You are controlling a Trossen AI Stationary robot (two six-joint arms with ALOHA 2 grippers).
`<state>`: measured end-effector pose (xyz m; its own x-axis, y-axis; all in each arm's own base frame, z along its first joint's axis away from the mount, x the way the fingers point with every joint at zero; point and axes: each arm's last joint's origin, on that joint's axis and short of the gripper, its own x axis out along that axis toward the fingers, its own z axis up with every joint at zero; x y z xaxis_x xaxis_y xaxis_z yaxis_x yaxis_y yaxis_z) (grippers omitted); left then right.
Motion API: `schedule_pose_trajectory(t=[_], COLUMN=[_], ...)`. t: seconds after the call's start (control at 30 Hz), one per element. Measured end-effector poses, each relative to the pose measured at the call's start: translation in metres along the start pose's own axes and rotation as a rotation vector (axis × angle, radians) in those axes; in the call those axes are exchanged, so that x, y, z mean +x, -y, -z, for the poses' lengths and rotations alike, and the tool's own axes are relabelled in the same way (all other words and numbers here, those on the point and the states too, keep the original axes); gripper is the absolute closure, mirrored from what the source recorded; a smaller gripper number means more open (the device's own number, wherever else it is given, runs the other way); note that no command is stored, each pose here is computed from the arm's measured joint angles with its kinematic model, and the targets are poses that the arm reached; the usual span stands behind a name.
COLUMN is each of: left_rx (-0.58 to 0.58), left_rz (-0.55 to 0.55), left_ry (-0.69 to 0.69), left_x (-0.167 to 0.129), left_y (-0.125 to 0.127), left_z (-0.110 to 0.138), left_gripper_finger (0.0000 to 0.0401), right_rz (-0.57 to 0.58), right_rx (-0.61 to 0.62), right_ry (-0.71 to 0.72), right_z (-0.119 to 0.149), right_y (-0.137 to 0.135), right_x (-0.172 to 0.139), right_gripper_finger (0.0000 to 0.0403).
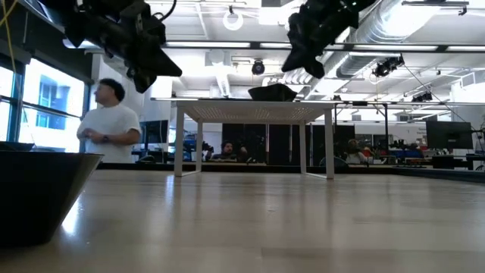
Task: Pick & Place Mini shaped plates
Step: Stack the distorted square plate on top of the stacked distorted square plate on the shelf
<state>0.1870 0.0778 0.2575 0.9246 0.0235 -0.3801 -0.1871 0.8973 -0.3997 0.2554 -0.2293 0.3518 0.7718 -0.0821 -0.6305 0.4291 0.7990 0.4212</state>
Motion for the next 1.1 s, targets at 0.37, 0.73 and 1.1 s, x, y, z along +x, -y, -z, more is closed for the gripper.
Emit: schedule_pose_trajectory(t=[0.37, 0.73, 1.1], left_rx=[0.094, 0.012, -0.057], left_rz=[-0.080, -0.063, -0.074], left_ry=[-0.098, -0.256, -0.481], left_x=[0.015, 0.011, 0.018], left_y=[0.044, 0.088, 0.130], left_z=[0.026, 0.062, 0.088], left_gripper_finger=[0.0401, 0.0392, 0.0325], right_rz=[-0.084, -0.063, -0.057], right_rx=[-0.161, -0.170, -0.247], right_ry=[0.390, 0.581, 0.592], right_z=[0.093, 0.136, 0.138], right_y=[-0.085, -0.106, -0.106], right_x=[-0.025, -0.075, -0.080], right_gripper_finger=[0.0400, 0.0400, 0.0399])
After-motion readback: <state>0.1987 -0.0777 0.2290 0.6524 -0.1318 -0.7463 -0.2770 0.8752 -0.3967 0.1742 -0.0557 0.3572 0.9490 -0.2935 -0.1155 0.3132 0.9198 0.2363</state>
